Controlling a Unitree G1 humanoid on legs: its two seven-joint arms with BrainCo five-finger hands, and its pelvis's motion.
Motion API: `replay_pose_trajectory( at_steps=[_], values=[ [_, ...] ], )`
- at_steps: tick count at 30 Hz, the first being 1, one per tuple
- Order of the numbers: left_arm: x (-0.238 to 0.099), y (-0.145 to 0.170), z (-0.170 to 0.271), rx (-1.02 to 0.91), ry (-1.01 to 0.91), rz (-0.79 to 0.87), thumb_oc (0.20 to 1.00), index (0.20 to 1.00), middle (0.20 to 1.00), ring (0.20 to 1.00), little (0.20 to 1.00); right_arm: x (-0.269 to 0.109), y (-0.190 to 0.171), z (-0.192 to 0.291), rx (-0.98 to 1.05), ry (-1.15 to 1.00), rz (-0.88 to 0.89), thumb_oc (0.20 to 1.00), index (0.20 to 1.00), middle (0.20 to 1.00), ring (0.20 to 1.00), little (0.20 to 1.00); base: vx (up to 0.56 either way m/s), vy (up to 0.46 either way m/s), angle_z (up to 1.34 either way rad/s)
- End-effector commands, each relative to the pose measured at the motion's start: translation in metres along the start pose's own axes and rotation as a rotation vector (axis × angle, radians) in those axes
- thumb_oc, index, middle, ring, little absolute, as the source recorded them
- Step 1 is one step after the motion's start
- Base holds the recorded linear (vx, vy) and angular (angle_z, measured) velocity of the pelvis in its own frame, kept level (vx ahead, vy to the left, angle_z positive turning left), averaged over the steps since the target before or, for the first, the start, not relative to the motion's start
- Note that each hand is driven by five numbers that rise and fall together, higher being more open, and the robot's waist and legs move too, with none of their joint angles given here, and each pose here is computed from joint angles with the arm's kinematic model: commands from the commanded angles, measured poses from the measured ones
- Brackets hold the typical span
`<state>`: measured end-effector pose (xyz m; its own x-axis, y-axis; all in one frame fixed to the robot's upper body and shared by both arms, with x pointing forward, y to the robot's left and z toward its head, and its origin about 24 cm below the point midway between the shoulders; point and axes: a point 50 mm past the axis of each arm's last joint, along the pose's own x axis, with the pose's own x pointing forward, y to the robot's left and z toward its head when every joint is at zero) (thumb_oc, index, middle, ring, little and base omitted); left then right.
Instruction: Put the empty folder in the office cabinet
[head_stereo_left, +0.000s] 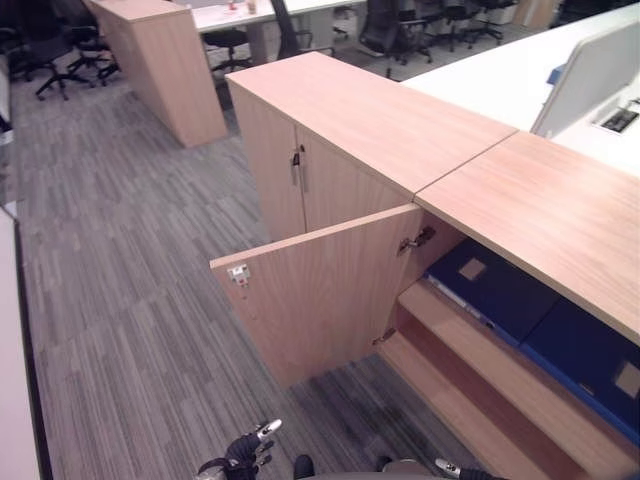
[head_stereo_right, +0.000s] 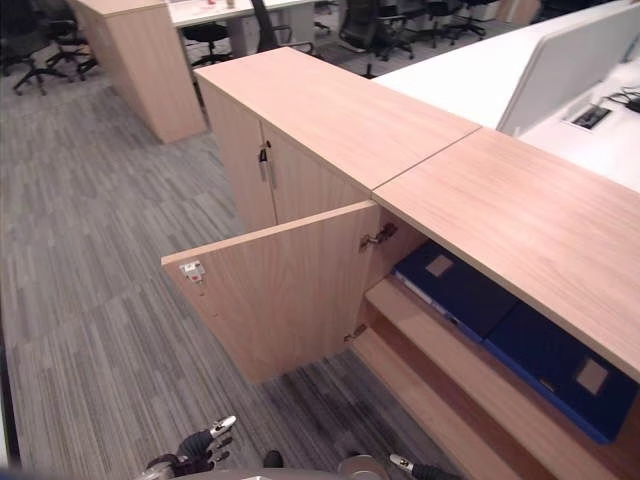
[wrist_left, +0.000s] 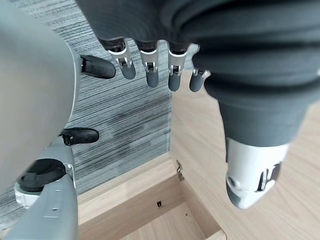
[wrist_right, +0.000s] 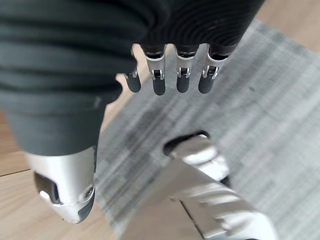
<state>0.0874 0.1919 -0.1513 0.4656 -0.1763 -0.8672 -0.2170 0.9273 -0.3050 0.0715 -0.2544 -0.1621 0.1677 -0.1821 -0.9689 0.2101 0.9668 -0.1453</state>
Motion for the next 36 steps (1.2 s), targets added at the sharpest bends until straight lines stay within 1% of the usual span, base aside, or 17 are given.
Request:
replay_pose_trajectory(
  at_steps=[1, 6, 7, 8, 9, 11, 14, 15, 16, 20, 23, 27, 29, 30, 31, 34, 36],
  values=[
    [0.003, -0.004, 0.022, 0.061, -0.09, -0.011, 1.0, 1.0, 1.0, 1.0, 1.0, 0.0, -0.003, 0.003, 0.044, -0.003, -0.013, 1.0, 1.0, 1.0, 1.0, 1.0, 0.03, -0.016, -0.06],
    [-0.006, 0.017, 0.069, 0.235, -0.232, 0.126, 1.0, 1.0, 1.0, 1.0, 1.0, -0.001, -0.012, 0.002, 0.057, -0.019, -0.041, 1.0, 1.0, 1.0, 1.0, 1.0, 0.0, -0.02, -0.08],
    [-0.01, 0.02, 0.094, 0.313, -0.309, 0.175, 1.0, 1.0, 1.0, 1.0, 1.0, -0.001, -0.013, -0.004, 0.058, -0.006, -0.043, 1.0, 1.0, 1.0, 1.0, 1.0, 0.0, 0.0, 0.0],
    [-0.01, 0.02, 0.094, 0.314, -0.309, 0.176, 1.0, 1.0, 1.0, 1.0, 1.0, -0.001, -0.013, -0.004, 0.058, -0.006, -0.043, 1.0, 1.0, 1.0, 1.0, 1.0, 0.03, -0.045, -0.01],
    [-0.016, 0.021, 0.12, 0.398, -0.384, 0.225, 1.0, 1.0, 1.0, 1.0, 1.0, -0.001, -0.014, -0.011, 0.058, 0.01, -0.04, 1.0, 1.0, 1.0, 1.0, 1.0, 0.0, 0.0, 0.0],
    [-0.019, 0.02, 0.135, 0.449, -0.428, 0.242, 1.0, 1.0, 1.0, 1.0, 1.0, -0.001, -0.013, -0.015, 0.055, 0.021, -0.037, 1.0, 1.0, 1.0, 1.0, 1.0, 0.01, -0.028, -0.04],
    [-0.034, 0.015, 0.187, 0.68, -0.559, 0.364, 1.0, 1.0, 1.0, 1.0, 1.0, -0.002, -0.015, -0.031, 0.062, 0.074, -0.03, 1.0, 1.0, 1.0, 1.0, 1.0, 0.02, -0.027, -0.09],
    [-0.034, 0.015, 0.187, 0.681, -0.559, 0.365, 1.0, 1.0, 1.0, 1.0, 1.0, -0.002, -0.015, -0.031, 0.062, 0.073, -0.03, 1.0, 1.0, 1.0, 1.0, 1.0, 0.03, -0.022, -0.07],
    [-0.04, 0.014, 0.208, 0.793, -0.589, 0.462, 1.0, 1.0, 1.0, 1.0, 1.0, -0.003, -0.016, -0.038, 0.057, 0.095, -0.026, 1.0, 1.0, 1.0, 1.0, 1.0, 0.02, -0.009, -0.06],
    [-0.04, 0.02, 0.226, 0.804, -0.566, 0.55, 1.0, 1.0, 1.0, 1.0, 1.0, -0.004, -0.017, -0.043, 0.04, 0.116, -0.024, 1.0, 1.0, 1.0, 1.0, 1.0, 0.01, -0.001, -0.18],
    [-0.036, 0.045, 0.231, 0.756, -0.418, 0.675, 1.0, 1.0, 1.0, 1.0, 1.0, -0.005, -0.018, -0.049, 0.01, 0.135, -0.014, 1.0, 1.0, 1.0, 1.0, 1.0, 0.01, 0.012, -0.14],
    [-0.046, 0.051, 0.25, 0.728, -0.41, 0.713, 1.0, 1.0, 1.0, 1.0, 1.0, -0.005, -0.021, -0.05, 0.006, 0.133, -0.02, 1.0, 1.0, 1.0, 1.0, 1.0, 0.01, 0.007, -0.18],
    [-0.051, 0.043, 0.268, 0.743, -0.453, 0.715, 1.0, 1.0, 1.0, 1.0, 1.0, -0.005, -0.023, -0.05, 0.008, 0.127, -0.025, 1.0, 1.0, 1.0, 1.0, 1.0, -0.01, 0.006, -0.11],
    [-0.05, 0.022, 0.285, 0.82, -0.501, 0.689, 1.0, 1.0, 1.0, 1.0, 1.0, -0.006, -0.026, -0.052, 0.014, 0.131, -0.033, 1.0, 1.0, 1.0, 1.0, 1.0, -0.01, 0.005, -0.1],
    [-0.05, 0.022, 0.285, 0.821, -0.502, 0.689, 1.0, 1.0, 1.0, 1.0, 1.0, -0.006, -0.026, -0.052, 0.016, 0.13, -0.033, 1.0, 1.0, 1.0, 1.0, 1.0, -0.02, 0.011, -0.07],
    [-0.045, -0.019, 0.303, 0.927, -0.595, 0.606, 1.0, 1.0, 1.0, 1.0, 1.0, -0.007, -0.03, -0.054, 0.033, 0.138, -0.051, 1.0, 1.0, 1.0, 1.0, 1.0, -0.03, 0.01, -0.06],
    [-0.036, -0.056, 0.305, 0.961, -0.672, 0.49, 1.0, 1.0, 1.0, 1.0, 1.0, -0.007, -0.031, -0.054, 0.049, 0.142, -0.057, 1.0, 1.0, 1.0, 1.0, 1.0, -0.01, 0.004, 0.02]
  ],
)
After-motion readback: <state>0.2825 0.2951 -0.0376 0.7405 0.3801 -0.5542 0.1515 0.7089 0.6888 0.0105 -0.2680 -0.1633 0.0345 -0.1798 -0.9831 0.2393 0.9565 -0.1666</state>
